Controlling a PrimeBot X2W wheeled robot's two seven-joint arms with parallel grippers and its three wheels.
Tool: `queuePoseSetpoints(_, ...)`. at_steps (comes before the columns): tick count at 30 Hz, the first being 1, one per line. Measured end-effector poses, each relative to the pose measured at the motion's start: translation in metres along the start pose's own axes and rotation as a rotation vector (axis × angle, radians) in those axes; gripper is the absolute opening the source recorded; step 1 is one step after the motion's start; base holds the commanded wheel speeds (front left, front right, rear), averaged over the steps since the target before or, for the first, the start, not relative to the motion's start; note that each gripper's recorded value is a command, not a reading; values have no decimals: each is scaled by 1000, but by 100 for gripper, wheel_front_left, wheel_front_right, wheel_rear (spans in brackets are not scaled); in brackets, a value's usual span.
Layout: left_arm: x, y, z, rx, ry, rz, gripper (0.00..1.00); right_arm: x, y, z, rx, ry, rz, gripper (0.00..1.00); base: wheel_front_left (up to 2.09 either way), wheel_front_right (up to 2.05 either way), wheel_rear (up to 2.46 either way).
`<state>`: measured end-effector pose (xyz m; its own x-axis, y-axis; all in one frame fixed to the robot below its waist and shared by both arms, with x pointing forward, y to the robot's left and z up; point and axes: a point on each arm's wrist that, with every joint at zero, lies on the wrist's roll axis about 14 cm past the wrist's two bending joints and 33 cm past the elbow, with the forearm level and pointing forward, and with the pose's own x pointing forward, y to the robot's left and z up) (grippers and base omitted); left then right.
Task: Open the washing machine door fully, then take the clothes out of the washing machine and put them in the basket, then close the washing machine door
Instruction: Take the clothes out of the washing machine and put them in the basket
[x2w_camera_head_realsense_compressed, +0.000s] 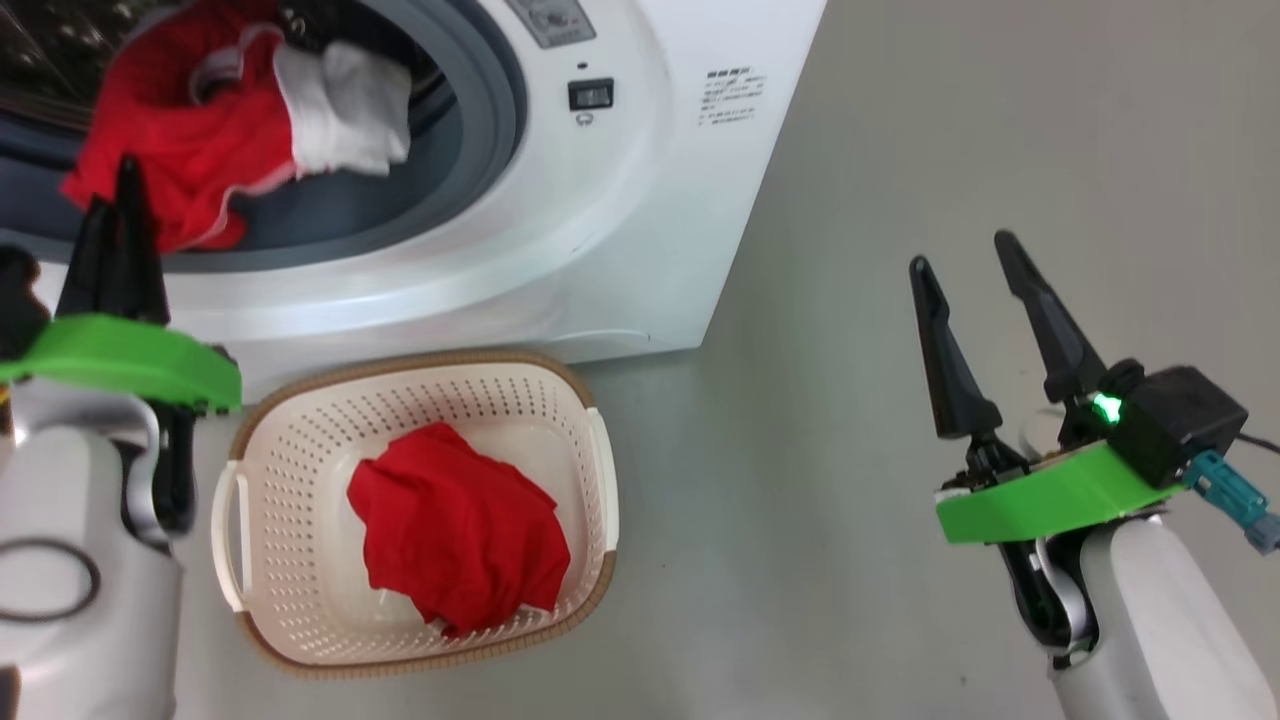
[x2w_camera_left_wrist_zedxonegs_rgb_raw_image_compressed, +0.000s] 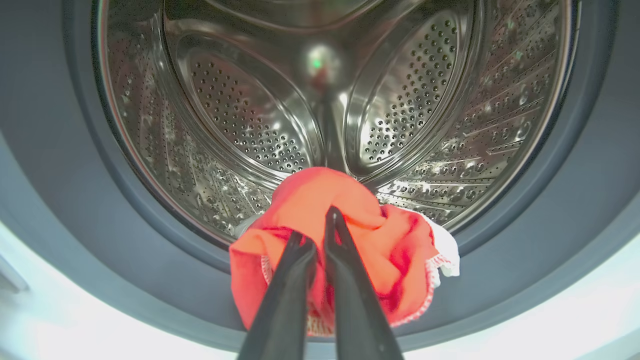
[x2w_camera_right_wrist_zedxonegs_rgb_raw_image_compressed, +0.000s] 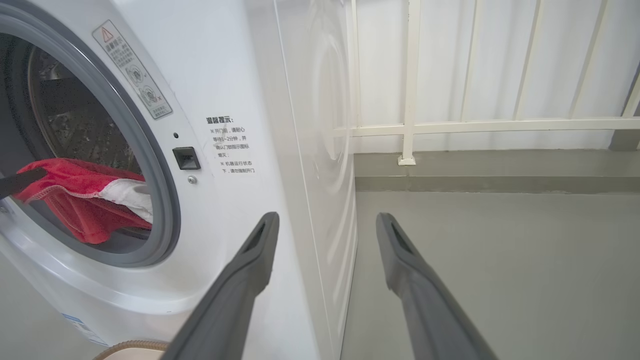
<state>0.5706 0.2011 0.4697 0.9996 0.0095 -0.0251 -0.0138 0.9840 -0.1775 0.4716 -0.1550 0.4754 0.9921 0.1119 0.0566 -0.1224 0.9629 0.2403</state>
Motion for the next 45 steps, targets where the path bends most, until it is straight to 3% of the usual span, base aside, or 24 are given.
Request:
queuePoseSetpoints(17, -94, -15, 77, 50, -256, 0, 0, -40, 11, 29, 16, -39, 4, 100, 0, 0, 0)
queuePoseSetpoints(30, -144, -46, 139, 87, -464, -54, 0, -56, 17, 40, 16, -61, 10, 100, 0, 0, 0)
queuePoseSetpoints(35, -146, -48, 108, 58, -375, -51, 0, -52, 16, 33, 19, -46, 10, 100, 0, 0, 0)
queuePoseSetpoints(45, -131, -41, -5, -17, -40, -42, 0, -37, 12, 5, 21, 18, 7, 100, 0, 0, 0)
